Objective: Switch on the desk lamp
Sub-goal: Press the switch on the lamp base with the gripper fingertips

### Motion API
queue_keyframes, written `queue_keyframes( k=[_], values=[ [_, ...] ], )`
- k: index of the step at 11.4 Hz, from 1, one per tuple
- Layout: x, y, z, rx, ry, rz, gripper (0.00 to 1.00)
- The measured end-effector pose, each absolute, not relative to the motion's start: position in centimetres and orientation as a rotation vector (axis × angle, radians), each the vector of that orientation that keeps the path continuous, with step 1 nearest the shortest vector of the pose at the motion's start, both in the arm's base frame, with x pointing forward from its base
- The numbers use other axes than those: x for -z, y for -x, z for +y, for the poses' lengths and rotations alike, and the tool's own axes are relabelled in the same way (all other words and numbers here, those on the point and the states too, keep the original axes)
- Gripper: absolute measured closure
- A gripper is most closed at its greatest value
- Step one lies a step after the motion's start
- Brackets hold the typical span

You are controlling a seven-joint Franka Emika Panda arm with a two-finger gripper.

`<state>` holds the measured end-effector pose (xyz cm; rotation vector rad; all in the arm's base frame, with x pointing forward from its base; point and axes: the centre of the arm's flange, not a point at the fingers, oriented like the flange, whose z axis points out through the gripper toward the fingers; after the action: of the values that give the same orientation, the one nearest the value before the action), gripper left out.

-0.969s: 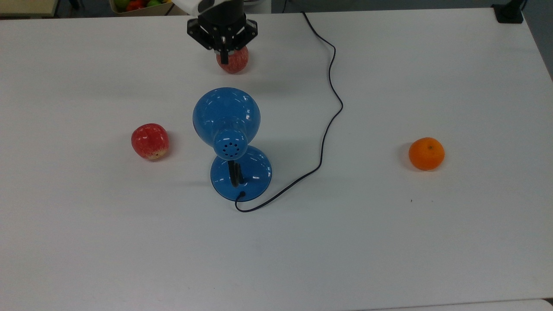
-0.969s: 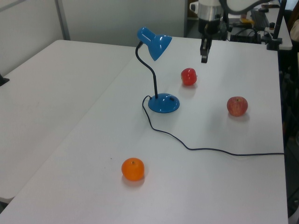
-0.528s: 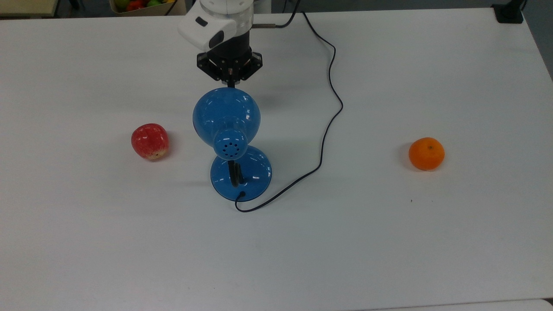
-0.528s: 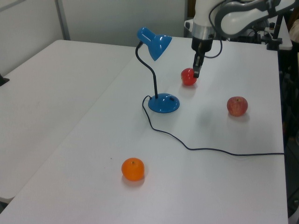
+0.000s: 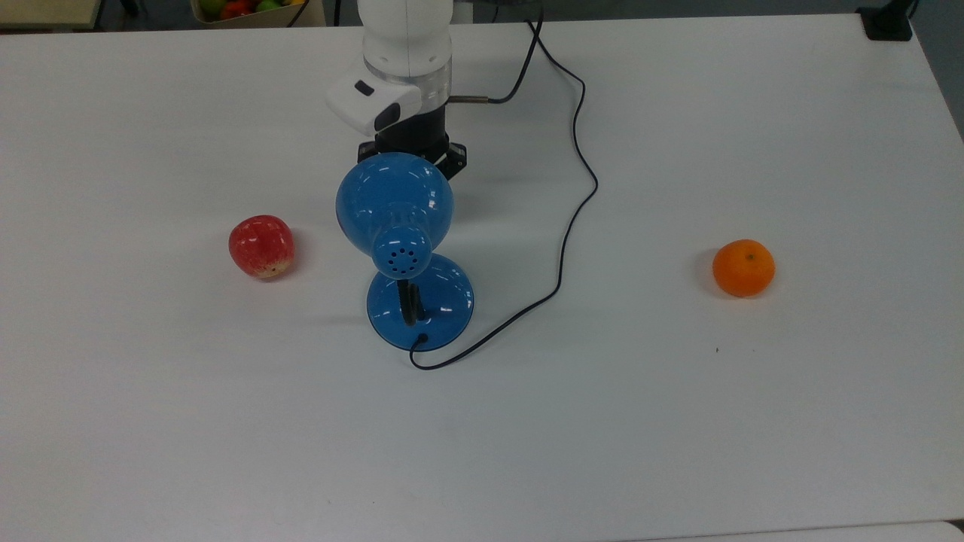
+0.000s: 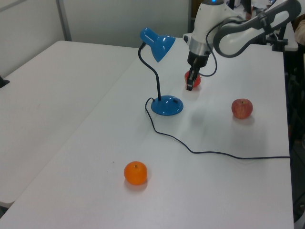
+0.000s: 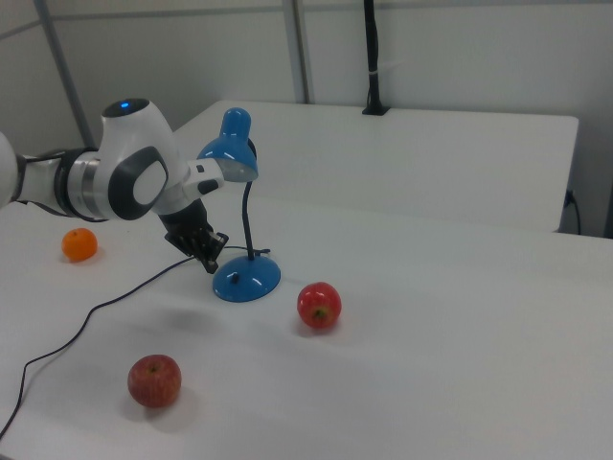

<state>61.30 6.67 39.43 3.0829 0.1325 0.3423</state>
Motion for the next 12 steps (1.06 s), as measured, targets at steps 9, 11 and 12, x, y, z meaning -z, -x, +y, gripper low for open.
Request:
queue_keyframes(
  k=[9,11,12],
  values=[
    [-35.4,-63.6,7.1,-0.538,-3.076,0.114,0.99],
    [-34.8,-64.0,7.0,-0.582,-3.067,0.121,0.99],
    [-34.4,-64.1,7.0,-0.587,-3.066,0.122,0.99]
  ],
)
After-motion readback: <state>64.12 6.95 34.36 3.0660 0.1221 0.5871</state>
